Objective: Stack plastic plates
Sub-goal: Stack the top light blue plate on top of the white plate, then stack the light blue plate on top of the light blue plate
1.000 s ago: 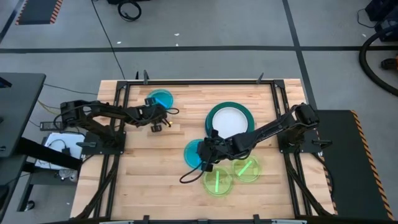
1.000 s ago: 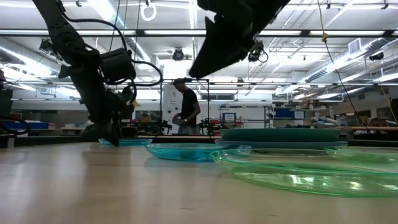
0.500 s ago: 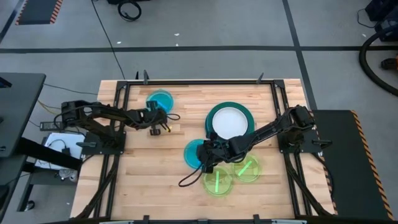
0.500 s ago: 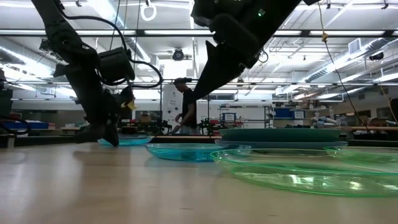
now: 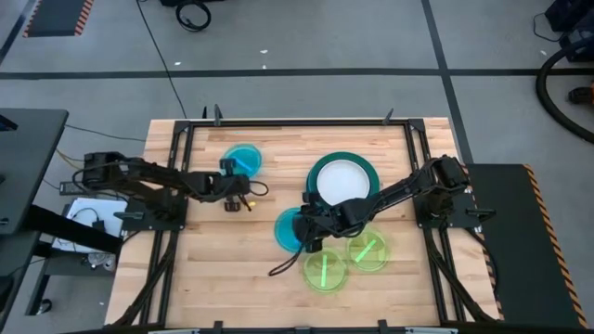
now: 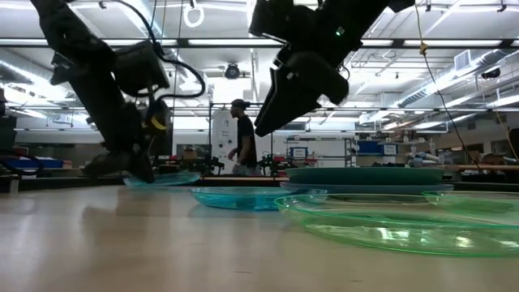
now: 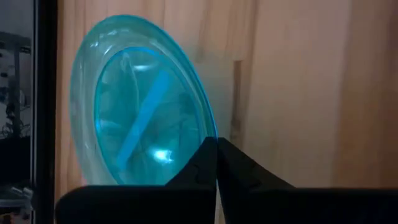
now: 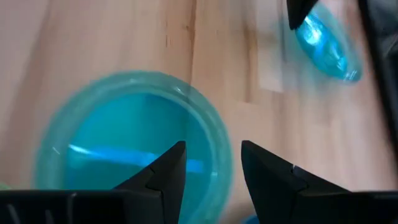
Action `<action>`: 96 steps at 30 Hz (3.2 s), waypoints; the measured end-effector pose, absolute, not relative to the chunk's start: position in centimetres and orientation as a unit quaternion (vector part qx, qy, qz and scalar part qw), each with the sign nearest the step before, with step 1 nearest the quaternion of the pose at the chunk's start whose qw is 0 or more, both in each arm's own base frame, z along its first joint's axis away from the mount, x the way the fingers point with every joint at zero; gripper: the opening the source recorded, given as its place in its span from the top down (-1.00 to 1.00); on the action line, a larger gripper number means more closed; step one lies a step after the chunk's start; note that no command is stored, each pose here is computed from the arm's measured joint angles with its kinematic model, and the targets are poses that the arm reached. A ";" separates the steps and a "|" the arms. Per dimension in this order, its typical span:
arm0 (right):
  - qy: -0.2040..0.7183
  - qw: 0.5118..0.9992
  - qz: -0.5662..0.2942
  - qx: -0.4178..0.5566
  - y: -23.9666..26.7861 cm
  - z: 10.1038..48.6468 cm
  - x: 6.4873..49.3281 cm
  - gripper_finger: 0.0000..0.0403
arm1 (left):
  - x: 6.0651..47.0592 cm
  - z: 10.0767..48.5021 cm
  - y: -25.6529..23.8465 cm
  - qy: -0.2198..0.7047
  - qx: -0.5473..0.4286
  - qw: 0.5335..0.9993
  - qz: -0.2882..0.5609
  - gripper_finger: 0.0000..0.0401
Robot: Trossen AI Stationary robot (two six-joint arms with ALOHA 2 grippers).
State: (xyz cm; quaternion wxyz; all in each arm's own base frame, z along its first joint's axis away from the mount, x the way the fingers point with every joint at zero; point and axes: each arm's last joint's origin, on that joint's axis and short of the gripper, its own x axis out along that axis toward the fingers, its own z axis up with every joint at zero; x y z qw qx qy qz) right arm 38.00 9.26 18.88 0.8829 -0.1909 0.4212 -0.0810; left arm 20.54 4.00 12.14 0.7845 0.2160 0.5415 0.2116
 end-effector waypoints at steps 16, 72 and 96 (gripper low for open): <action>0.428 0.843 -0.124 -0.302 9.9 20.2 37.5 0.19 | 23.2 17.6 -0.6 0.428 0.214 0.865 0.149 0.97; 0.421 0.882 -0.205 -0.052 13.8 30.4 26.9 0.19 | 43.9 14.8 2.8 0.393 0.366 0.842 -0.055 0.71; 0.415 0.881 -0.217 -0.067 13.7 30.4 26.9 0.26 | 39.7 18.8 -2.9 0.484 0.267 0.829 -0.086 0.22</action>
